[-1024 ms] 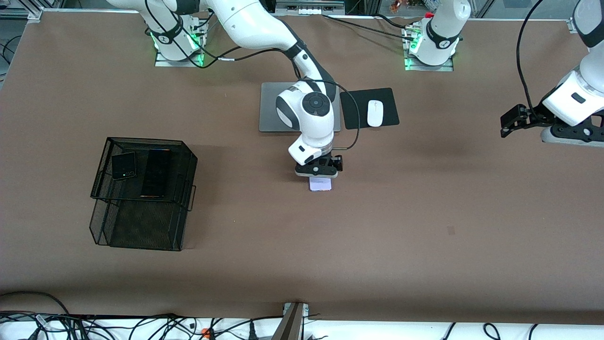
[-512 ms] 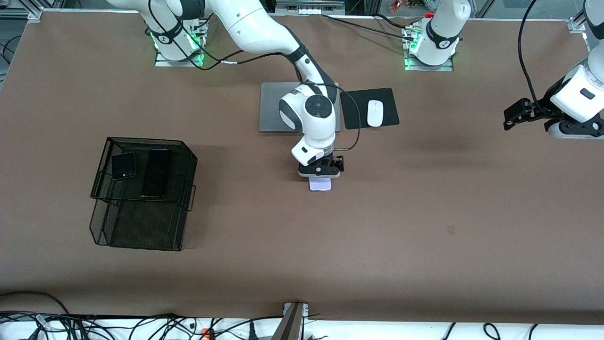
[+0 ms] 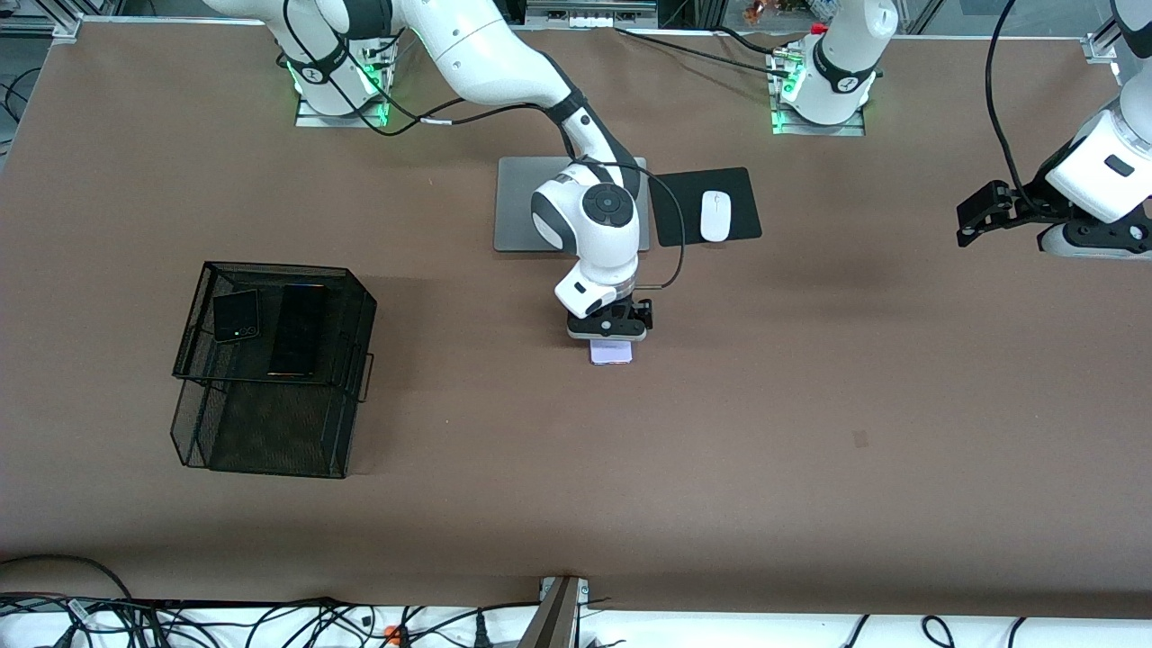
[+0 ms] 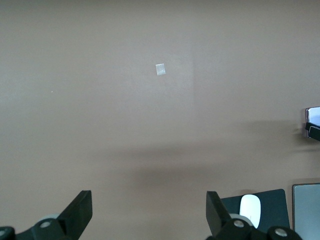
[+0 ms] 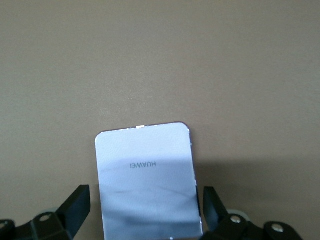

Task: Place phones with both arms
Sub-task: 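Grasp the white Huawei phone with the right gripper and lift it, then lower the Huawei phone into the basket and open the right gripper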

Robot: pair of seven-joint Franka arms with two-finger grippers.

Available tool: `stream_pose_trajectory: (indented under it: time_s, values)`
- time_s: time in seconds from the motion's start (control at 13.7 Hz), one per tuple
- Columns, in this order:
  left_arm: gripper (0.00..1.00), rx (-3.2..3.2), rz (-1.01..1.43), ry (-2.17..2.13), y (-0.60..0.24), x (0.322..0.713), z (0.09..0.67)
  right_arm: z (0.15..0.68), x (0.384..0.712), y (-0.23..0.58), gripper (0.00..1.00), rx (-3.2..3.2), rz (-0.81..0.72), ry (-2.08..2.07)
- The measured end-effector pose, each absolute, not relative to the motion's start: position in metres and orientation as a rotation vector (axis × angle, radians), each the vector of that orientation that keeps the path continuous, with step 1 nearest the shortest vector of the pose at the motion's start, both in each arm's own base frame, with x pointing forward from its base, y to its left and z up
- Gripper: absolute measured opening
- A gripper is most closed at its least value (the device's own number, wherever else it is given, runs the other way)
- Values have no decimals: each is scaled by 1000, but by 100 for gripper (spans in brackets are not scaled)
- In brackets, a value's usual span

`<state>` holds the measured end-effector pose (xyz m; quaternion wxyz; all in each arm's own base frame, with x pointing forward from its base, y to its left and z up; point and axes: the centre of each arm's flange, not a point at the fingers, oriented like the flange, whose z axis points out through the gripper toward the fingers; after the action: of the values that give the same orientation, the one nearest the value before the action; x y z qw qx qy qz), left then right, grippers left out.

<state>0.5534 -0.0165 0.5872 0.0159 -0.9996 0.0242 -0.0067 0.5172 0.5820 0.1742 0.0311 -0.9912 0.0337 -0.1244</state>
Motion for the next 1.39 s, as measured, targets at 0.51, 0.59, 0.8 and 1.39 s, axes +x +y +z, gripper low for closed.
stream_pose_trajectory:
  time_s: [0.51, 0.59, 0.8, 1.39]
  values:
    - [100, -3107, -11, 117, -9, 556, 584, 177, 524, 575, 84, -3108, -367, 110]
    - [100, -3107, -10, 120, -9, 556, 584, 191, 530, 570, 84, -3138, -351, 117]
    - [100, -3107, -10, 127, -8, 556, 584, 283, 555, 542, 84, -3204, -250, 100]
    - [100, -3107, -10, 133, -8, 556, 585, 405, 682, 277, 84, -3228, 74, -159]
